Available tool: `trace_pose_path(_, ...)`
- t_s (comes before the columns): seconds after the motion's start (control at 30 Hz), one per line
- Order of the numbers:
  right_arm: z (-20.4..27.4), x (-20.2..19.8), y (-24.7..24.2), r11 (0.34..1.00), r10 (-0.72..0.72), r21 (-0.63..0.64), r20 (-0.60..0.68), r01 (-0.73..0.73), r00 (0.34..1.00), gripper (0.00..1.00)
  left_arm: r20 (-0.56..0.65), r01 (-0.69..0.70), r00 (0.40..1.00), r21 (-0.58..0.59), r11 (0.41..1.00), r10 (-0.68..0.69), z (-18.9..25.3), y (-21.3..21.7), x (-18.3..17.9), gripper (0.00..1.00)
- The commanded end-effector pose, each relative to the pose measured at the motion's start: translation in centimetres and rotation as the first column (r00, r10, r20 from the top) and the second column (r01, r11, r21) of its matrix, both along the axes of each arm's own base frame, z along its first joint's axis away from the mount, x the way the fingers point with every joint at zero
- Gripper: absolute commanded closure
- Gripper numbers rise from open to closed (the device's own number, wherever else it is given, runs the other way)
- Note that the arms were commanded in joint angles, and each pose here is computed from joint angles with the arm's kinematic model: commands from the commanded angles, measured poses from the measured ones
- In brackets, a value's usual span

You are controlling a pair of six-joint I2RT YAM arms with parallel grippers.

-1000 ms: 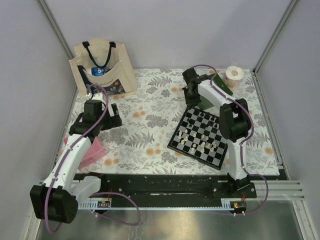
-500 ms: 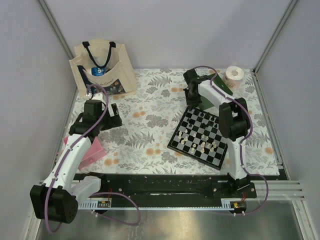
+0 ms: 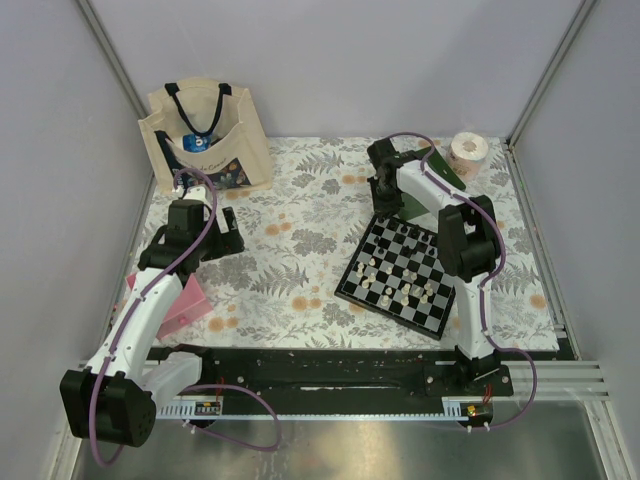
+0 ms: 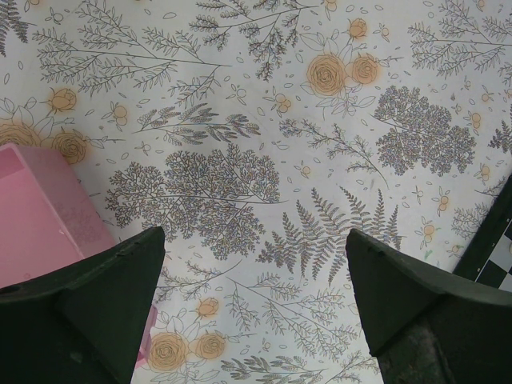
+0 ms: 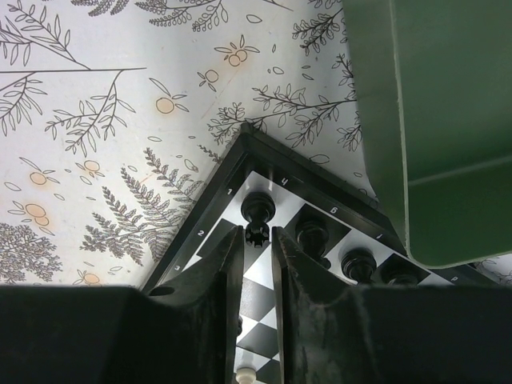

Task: Set up the chess pieces on the board

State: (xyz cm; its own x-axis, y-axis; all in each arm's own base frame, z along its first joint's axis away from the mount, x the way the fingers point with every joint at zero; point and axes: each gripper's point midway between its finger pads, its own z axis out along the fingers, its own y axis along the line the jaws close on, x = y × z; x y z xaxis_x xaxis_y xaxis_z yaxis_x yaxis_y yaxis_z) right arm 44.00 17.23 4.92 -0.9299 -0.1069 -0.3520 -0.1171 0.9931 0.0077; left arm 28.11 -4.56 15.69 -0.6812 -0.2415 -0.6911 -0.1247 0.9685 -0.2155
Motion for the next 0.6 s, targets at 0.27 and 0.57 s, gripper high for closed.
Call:
trace_pose_path(0.27,1.9,0.8,0.2,1.0,-0.004,0.029,0.036,0.003,0.999,0.65,0.07,0.007,0.998,-0.006,1.0,-0.006,2.2,-0.1,1.3,0.01)
trace_pose_path(0.57,8.2,0.9,0.2,0.997,-0.006,0.076,0.16,-0.006,0.987,0.58,0.078,0.013,0.997,-0.011,1.0,-0.012,2.5,-0.2,1.1,0.01)
